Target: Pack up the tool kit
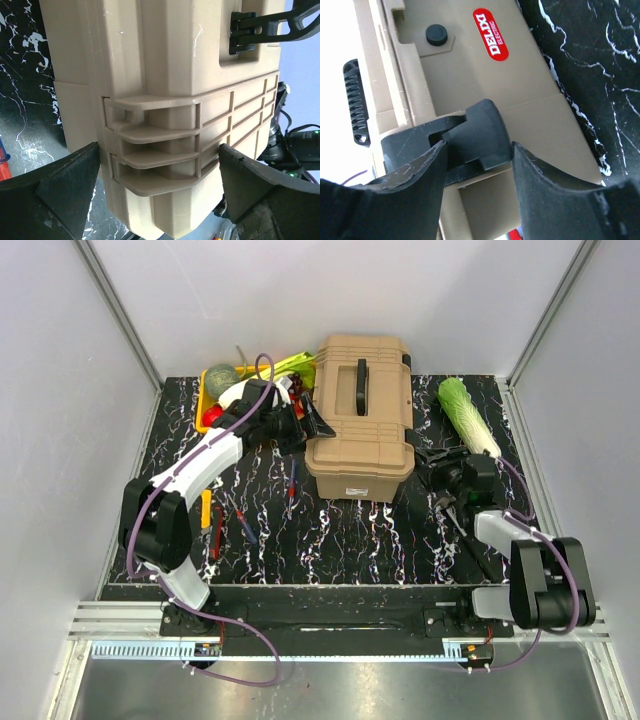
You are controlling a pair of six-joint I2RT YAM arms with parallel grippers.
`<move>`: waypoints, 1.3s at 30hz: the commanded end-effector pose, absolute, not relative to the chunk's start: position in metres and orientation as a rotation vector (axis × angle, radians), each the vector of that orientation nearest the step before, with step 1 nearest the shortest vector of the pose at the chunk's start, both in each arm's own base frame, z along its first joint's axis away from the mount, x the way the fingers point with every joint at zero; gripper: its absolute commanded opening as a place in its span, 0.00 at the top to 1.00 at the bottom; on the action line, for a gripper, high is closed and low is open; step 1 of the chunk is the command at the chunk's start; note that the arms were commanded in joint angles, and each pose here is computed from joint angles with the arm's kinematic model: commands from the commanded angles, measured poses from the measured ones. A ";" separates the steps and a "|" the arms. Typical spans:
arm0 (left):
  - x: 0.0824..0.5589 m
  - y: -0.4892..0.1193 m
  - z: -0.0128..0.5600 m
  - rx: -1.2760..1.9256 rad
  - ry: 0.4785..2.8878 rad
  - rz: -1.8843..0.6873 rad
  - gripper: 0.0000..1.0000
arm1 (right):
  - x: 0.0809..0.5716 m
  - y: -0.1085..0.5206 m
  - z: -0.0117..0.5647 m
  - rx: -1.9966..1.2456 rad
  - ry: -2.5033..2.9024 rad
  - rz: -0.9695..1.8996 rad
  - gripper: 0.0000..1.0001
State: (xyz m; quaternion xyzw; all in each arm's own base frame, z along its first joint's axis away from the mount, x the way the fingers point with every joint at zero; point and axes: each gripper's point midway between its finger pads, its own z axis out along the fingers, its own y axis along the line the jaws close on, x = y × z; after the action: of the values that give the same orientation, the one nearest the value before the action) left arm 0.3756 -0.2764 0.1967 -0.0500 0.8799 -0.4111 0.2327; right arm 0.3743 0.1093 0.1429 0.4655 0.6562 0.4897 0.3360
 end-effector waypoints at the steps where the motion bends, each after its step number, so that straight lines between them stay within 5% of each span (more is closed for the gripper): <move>1: 0.332 -0.279 0.137 -0.006 2.635 -0.928 0.05 | 0.347 0.157 0.202 0.771 1.867 1.378 0.71; 7: 0.337 -0.270 0.141 0.003 2.627 -0.845 0.05 | 0.347 0.140 0.210 0.727 1.910 1.165 0.63; 12: 0.349 -0.261 0.166 0.020 2.560 -0.761 0.05 | 0.340 0.120 0.221 0.737 1.924 0.994 0.23; 16: 0.362 -0.251 0.205 0.038 2.457 -0.681 0.02 | 0.329 0.097 0.226 0.740 1.916 0.827 0.08; 29: 0.386 -0.240 0.296 0.131 2.207 -0.604 0.01 | 0.360 0.096 0.251 0.562 1.938 0.765 0.05; 39: 0.435 -0.313 0.358 0.334 1.889 -0.846 0.01 | 0.389 0.095 0.260 0.541 1.966 0.843 0.06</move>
State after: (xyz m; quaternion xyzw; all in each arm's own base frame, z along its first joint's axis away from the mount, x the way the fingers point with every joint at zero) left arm 0.4119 -0.2784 0.3431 0.0896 0.8261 -0.3158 0.4580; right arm 0.3767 0.0934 0.2387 0.2445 0.8047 0.3177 0.4378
